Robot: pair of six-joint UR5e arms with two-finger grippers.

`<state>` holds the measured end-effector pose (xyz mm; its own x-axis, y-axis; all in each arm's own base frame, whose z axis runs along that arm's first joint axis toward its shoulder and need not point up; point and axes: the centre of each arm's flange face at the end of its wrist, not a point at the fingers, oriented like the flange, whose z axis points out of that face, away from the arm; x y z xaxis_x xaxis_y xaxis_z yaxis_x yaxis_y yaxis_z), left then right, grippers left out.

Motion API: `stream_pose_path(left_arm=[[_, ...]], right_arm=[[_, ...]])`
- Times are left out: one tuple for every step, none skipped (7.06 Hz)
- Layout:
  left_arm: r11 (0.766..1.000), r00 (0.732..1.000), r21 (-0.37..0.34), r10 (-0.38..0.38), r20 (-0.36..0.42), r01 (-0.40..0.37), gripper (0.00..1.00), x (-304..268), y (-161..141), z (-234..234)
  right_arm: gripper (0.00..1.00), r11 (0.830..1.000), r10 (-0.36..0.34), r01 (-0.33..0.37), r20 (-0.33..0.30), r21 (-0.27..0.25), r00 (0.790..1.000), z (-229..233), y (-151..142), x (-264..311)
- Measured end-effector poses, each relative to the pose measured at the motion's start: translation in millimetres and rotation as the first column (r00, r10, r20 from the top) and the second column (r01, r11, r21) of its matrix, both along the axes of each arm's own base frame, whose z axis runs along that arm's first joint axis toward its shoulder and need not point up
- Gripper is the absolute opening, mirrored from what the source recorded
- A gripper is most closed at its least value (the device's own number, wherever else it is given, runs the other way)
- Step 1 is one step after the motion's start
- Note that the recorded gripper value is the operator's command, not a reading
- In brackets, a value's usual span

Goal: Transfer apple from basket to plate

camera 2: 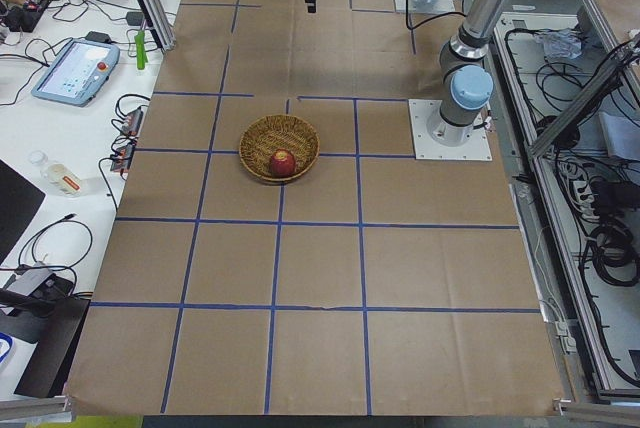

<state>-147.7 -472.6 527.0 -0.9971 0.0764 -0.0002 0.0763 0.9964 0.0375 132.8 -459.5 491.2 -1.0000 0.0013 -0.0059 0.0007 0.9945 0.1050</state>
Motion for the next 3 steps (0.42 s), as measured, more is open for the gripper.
stream_pose_path(left_arm=[[1.0, 1.0, 0.0, 0.0, 0.0, 0.0, 0.99, 0.0, 0.1, 0.1], [1.0, 1.0, 0.0, 0.0, 0.0, 0.0, 0.99, 0.0, 0.1, 0.1], [1.0, 1.0, 0.001, 0.0, -0.001, 0.0, 0.99, 0.0, 0.2, -0.1]], right_arm=[[1.0, 1.0, 0.007, -0.007, -0.001, -0.006, 1.0, 0.5, 0.3, 3.5], [1.0, 1.0, 0.011, -0.011, -0.003, -0.015, 1.0, 1.3, -0.1, 5.0], [1.0, 1.0, 0.013, -0.013, -0.004, -0.019, 1.0, 1.6, -0.4, 5.5]])
